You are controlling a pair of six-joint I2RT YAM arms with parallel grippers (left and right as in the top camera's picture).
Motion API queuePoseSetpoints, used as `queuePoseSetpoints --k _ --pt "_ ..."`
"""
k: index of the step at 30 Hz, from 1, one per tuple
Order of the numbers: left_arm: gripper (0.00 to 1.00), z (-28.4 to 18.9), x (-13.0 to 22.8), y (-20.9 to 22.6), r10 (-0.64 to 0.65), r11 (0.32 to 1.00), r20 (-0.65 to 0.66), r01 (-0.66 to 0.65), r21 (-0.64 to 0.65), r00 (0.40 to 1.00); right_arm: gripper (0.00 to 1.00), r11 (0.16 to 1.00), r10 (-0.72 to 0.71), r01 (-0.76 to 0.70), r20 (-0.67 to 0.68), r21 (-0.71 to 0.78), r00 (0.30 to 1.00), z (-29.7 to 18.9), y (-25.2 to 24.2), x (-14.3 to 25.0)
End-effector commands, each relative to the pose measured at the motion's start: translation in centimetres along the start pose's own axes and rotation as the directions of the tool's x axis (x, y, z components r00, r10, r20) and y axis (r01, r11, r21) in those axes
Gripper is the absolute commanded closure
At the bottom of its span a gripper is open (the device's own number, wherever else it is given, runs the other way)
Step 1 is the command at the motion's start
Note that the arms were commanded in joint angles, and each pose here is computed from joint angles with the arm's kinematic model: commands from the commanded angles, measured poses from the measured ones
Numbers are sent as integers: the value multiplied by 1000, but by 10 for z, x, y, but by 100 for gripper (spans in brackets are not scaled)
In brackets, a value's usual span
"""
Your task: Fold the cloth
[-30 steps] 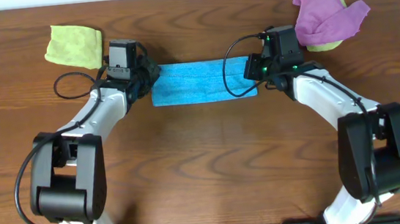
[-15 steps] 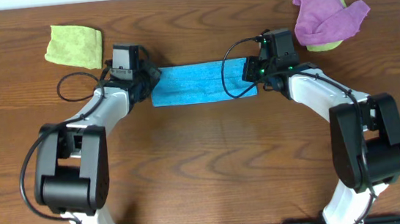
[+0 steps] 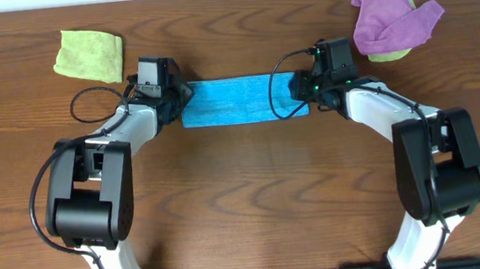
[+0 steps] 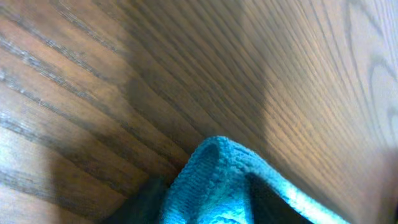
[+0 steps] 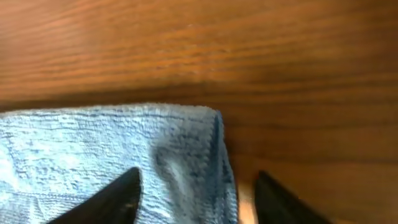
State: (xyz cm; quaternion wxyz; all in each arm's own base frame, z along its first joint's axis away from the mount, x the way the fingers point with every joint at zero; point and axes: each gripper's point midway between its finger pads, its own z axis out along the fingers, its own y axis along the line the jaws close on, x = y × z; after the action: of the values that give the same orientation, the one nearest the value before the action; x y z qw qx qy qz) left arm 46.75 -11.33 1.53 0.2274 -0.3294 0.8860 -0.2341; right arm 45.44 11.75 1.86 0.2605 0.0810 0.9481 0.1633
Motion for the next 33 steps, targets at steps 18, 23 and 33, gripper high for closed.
queuePoseSetpoints --k 18,23,33 --pt "33 -74 -8 -45 135 986 15 -136 96 991 21 998 56 -56 -16 13 998 -72 13 -6" --pt "86 -80 4 -58 112 982 -48 -103 160 993 18 995 97 -99 -100 -19 990 -78 19 13" --pt "94 -58 13 -49 72 992 -59 -65 110 996 8 984 164 -173 -175 -40 971 -80 25 28"
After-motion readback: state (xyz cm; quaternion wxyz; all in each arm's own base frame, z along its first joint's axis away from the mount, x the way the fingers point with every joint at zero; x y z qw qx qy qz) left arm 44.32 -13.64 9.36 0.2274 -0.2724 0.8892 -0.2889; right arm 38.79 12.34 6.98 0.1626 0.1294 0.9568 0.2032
